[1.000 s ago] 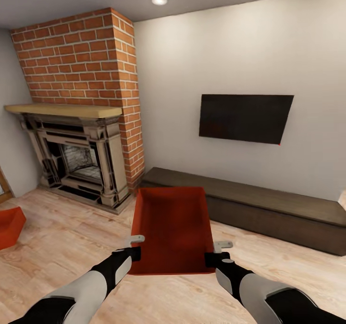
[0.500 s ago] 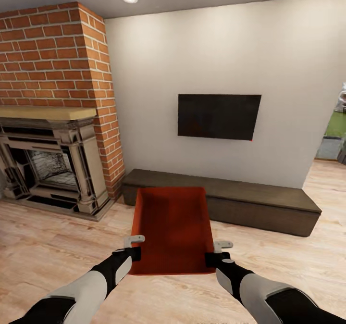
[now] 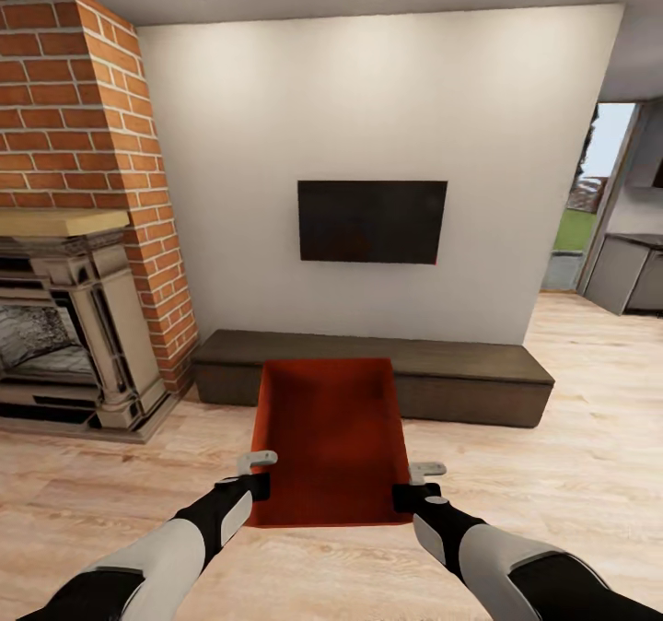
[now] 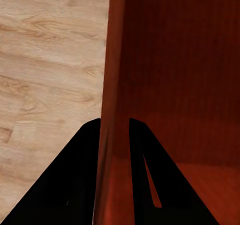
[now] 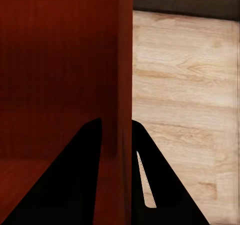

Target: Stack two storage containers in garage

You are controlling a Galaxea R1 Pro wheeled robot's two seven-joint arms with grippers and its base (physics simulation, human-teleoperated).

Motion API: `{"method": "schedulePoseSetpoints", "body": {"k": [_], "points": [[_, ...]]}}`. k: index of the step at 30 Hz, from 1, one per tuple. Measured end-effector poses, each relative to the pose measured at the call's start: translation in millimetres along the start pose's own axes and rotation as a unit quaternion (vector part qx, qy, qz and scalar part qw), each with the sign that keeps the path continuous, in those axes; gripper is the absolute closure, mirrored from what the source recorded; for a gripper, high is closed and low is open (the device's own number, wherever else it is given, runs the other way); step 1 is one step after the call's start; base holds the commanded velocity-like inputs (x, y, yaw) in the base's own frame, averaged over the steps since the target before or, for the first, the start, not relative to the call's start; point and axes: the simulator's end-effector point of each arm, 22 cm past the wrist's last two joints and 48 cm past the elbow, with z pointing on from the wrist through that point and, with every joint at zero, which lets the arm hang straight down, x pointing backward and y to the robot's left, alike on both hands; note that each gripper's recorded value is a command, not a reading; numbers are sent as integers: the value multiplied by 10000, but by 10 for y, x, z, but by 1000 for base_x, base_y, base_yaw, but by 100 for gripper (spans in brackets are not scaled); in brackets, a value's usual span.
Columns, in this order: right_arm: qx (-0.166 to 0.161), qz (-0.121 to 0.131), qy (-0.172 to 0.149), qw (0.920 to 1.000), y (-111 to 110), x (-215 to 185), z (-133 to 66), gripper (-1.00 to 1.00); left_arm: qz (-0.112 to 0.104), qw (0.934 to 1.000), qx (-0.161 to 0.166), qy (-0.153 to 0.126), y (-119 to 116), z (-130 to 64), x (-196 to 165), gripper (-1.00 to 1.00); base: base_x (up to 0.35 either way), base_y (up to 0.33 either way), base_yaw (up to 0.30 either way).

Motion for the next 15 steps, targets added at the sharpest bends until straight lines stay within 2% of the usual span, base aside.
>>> {"method": "schedulePoseSetpoints", "body": {"k": [15], "points": [[-2, 0, 7, 10000, -7, 5, 1, 100, 1, 10000, -3, 7, -7, -1, 6, 100, 0, 0, -294]]}}
